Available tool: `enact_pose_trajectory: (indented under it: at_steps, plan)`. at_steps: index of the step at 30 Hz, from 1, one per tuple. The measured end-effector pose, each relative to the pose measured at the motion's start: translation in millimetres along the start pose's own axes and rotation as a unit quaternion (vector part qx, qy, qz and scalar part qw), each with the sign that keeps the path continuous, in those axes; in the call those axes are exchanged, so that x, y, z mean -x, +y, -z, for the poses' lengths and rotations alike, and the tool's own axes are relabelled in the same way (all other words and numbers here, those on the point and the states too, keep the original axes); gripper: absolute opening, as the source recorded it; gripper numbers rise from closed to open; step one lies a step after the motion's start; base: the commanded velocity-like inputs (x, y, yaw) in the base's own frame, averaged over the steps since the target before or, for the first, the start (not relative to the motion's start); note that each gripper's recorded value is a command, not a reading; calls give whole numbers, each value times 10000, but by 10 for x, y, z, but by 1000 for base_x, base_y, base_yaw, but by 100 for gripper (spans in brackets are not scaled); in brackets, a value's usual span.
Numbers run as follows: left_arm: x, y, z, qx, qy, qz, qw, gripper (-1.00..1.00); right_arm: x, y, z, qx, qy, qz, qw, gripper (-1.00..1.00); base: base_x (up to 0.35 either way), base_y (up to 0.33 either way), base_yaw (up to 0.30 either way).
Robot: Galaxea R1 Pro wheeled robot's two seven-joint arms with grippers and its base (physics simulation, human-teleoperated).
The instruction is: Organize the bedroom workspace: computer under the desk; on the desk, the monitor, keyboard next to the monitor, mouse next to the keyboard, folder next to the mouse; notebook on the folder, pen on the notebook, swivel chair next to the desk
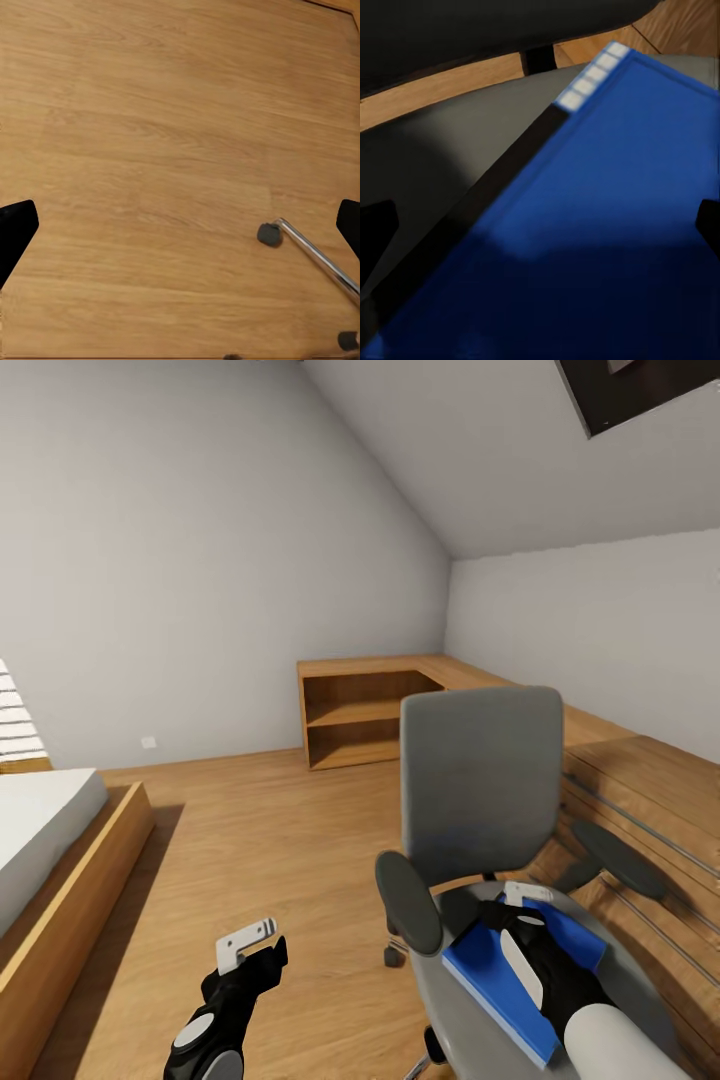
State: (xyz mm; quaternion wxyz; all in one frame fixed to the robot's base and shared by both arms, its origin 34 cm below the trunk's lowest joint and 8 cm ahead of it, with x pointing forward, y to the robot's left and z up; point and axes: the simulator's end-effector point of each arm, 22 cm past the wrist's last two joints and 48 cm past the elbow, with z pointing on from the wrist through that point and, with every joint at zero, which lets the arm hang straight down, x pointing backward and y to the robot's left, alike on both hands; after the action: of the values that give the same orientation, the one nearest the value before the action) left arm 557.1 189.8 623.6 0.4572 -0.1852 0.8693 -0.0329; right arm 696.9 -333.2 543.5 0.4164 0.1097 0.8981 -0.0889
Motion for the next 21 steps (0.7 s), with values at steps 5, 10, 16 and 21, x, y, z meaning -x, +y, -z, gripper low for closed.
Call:
enact_pose_trajectory:
  at_steps: [5,10,16,21]
  plan:
    - [0,1,1,1,-1,1,10000,100,13,-3,3,-5,-17,12,10000,100,-124,-30,0]
    - [-3,1,-1,1,4,2,10000,100,12,-3,0,-7,-14,3,10000,100,-196,-2,0]
    - [-2,-2,2,-3,1,-1,10000,100,19,-5,3,-10,-21,7,10000,100,-206,0,0]
    - [-5,-5,2,-7,4,-3,10000,100,15,-14,2,-24,-17,29,10000,100,-189,0,0]
